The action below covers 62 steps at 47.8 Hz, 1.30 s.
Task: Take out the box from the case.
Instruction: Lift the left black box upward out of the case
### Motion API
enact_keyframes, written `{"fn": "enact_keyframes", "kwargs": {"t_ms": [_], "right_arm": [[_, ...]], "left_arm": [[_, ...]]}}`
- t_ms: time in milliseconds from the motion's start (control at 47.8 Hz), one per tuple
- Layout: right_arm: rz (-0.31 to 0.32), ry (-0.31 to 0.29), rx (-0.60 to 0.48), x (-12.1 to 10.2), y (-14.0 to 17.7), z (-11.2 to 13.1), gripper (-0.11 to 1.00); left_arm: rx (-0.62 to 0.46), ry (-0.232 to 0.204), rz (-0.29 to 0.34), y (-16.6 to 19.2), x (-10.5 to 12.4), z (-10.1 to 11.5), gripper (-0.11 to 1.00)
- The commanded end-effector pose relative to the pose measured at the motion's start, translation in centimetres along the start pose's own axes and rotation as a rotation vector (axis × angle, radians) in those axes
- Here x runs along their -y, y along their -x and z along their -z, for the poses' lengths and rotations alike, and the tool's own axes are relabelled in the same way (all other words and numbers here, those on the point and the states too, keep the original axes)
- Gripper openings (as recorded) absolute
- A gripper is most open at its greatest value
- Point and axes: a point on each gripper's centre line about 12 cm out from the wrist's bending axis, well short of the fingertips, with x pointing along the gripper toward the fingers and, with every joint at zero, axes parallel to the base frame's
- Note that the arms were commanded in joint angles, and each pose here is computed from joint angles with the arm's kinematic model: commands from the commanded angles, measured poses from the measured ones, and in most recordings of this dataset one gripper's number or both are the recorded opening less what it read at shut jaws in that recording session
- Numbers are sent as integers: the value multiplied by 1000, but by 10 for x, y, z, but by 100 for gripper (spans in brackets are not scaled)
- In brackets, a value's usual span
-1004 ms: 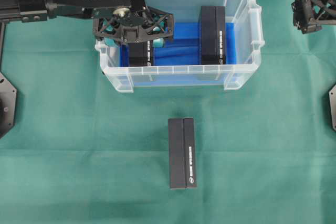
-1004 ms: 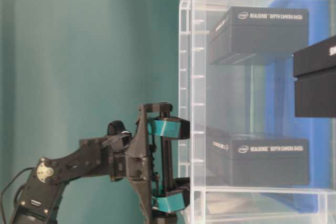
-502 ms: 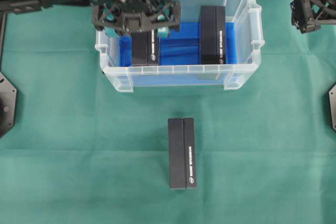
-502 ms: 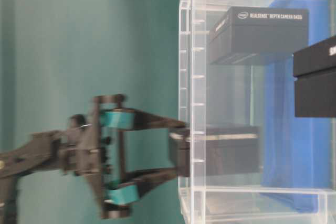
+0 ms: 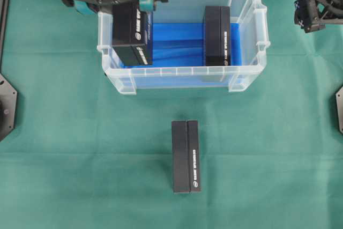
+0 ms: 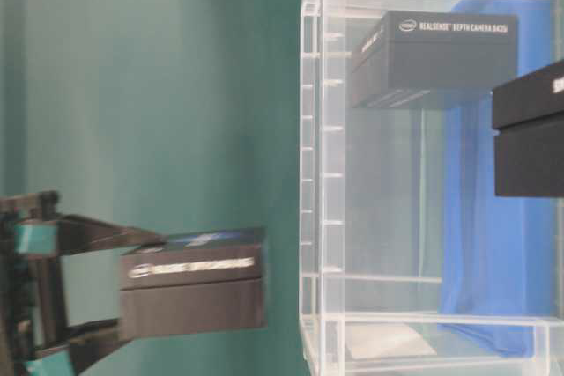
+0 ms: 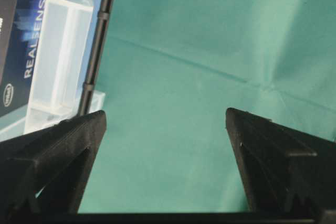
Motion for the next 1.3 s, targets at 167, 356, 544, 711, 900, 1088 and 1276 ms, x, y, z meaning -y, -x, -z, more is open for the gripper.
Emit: {"fn": "enact_keyframes", "kwargs": {"t_ms": [167, 356, 544, 711, 900, 1088, 1276], "right_arm": [[-20, 3, 12, -2, 5, -1, 93], [-23, 6, 12, -2, 5, -1, 93], [-25, 7, 12, -3, 5, 0, 93], [-24, 7, 11, -3, 5, 0, 93], [-24, 9, 11, -3, 5, 0, 93], [-24, 9, 11, -3, 5, 0, 93], [-24, 9, 11, -3, 5, 0, 93]], "left_arm": [[28, 3, 53, 35, -2, -1, 64], [39, 4, 47, 34, -3, -3, 64], [40, 5, 47, 34, -3, -3, 64], [42, 4, 45, 34, -3, -2, 64], [48, 6, 43, 34, -3, -4, 64], [50, 6, 42, 34, -3, -4, 64], [51, 4, 42, 34, -3, -4, 64]]}}
